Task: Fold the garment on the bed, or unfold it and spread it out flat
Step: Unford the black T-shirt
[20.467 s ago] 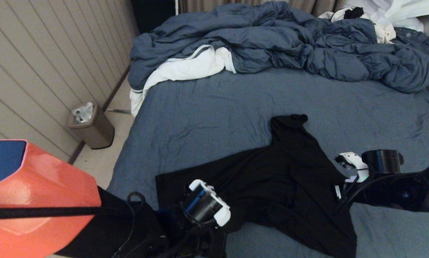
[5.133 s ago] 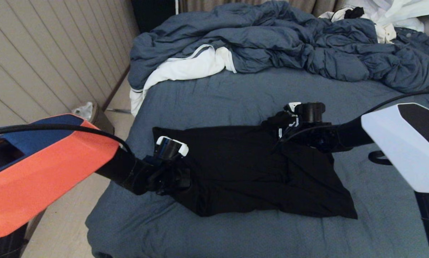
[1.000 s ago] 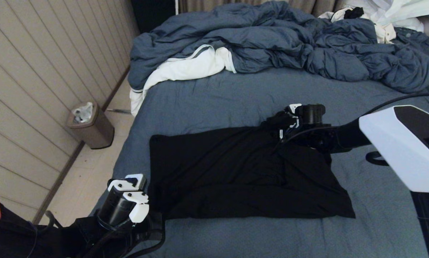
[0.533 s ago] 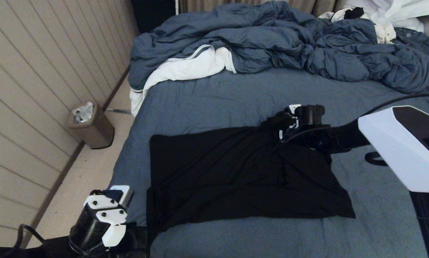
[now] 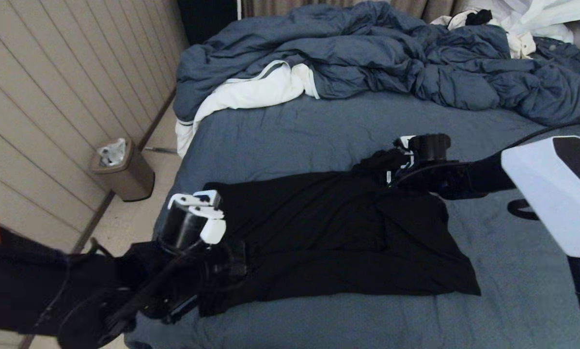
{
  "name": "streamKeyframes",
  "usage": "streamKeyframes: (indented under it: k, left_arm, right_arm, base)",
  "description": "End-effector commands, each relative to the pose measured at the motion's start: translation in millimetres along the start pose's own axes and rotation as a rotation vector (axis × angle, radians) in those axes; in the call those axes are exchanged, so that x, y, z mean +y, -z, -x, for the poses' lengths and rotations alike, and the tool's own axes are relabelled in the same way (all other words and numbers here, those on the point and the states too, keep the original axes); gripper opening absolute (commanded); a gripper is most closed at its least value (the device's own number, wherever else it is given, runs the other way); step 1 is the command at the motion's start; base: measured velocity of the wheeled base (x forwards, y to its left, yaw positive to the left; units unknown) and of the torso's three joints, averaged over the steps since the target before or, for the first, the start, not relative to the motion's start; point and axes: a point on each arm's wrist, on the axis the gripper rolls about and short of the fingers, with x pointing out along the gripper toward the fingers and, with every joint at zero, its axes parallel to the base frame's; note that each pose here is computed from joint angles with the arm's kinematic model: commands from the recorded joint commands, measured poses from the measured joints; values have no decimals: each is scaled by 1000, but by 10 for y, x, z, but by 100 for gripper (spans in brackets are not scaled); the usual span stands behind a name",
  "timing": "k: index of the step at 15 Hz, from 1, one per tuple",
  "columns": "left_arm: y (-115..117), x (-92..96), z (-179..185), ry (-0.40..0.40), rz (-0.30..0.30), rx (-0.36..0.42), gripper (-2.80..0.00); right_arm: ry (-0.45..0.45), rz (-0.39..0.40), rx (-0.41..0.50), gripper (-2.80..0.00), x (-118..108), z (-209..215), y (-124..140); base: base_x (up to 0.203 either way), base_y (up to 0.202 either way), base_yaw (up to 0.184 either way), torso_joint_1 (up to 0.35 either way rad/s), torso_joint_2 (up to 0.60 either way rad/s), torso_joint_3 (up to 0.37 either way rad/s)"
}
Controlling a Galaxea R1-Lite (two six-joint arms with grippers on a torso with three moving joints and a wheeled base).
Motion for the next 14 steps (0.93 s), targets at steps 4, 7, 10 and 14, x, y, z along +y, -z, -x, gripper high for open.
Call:
streamKeyframes:
  k: [4, 7, 10, 14]
  left_arm:
    - [-63, -304, -780, -10, -23, 66, 0]
    - [-125, -422, -998, 4, -44, 68, 0]
    - [-150, -516, -1197, 9, -49, 70, 0]
    - [-194, -567, -1240, 11, -55, 72, 0]
  right_arm:
    - [103, -78, 231, 0, -808, 468, -33]
    - [111, -165, 341, 0, -1280, 664, 300]
    - [47, -206, 405, 0, -1464, 699, 542]
    - [55, -191, 430, 0, -1517, 904, 627]
  base:
    - [0, 0, 0, 0, 0, 0]
    - [0, 0, 0, 0, 0, 0]
    - [0, 0, 0, 0, 0, 0]
    - [0, 0, 0, 0, 0, 0]
